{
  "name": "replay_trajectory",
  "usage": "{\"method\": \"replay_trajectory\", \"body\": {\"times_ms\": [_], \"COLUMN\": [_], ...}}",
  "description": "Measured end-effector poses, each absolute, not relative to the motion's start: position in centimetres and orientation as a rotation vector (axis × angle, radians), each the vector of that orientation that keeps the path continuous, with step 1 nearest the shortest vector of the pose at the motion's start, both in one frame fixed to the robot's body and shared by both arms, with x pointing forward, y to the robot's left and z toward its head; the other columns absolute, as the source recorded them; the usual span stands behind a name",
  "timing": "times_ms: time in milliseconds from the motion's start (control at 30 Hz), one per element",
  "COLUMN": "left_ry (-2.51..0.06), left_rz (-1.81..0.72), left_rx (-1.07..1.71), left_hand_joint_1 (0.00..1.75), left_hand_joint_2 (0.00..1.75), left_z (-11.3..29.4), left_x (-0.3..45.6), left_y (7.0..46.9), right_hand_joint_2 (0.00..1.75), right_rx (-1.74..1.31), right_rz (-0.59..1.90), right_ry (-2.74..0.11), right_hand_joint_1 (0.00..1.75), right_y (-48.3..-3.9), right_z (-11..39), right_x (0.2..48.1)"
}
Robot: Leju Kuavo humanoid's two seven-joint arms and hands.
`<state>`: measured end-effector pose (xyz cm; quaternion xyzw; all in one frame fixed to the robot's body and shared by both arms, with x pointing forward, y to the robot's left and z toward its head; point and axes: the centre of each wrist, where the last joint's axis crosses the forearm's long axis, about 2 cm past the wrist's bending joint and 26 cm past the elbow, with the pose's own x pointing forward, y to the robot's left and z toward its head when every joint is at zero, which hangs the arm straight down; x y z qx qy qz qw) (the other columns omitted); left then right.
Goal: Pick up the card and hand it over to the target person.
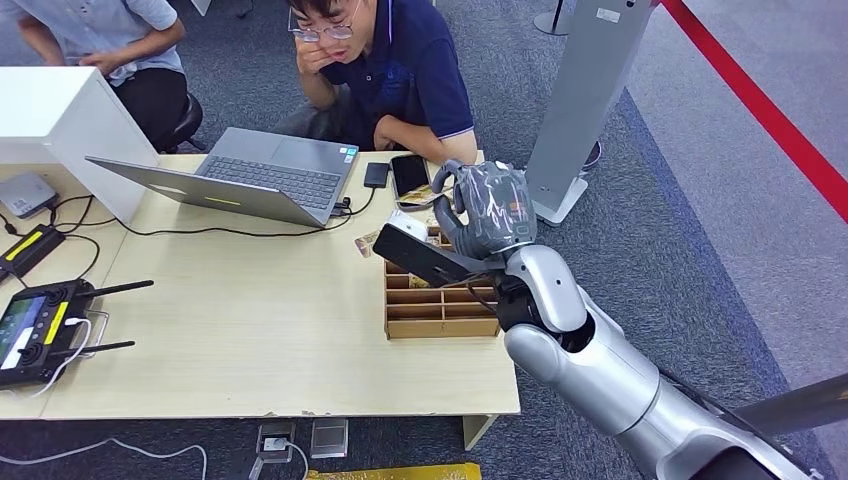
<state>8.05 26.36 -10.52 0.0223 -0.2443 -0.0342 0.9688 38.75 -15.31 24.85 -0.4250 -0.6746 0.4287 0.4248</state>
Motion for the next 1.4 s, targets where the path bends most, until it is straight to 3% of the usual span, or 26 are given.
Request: {"method": "replay_trajectory", "body": {"times_ms": [1400], "left_ry": [-0.489], "left_rz": [-0.063], "left_rx": [0.042], "left_hand_joint_1": [0.00], "left_hand_joint_2": [0.00], "left_z": [-10.60], "left_x": [7.71], "left_y": [26.69], "right_hand_joint_2": [1.75], "right_rx": [-1.078], "right_rz": [1.051], "right_ry": [-1.638], "right_hand_joint_1": [1.75], "right_y": [-15.74], "right_z": [23.78], "right_x": [39.35]}}
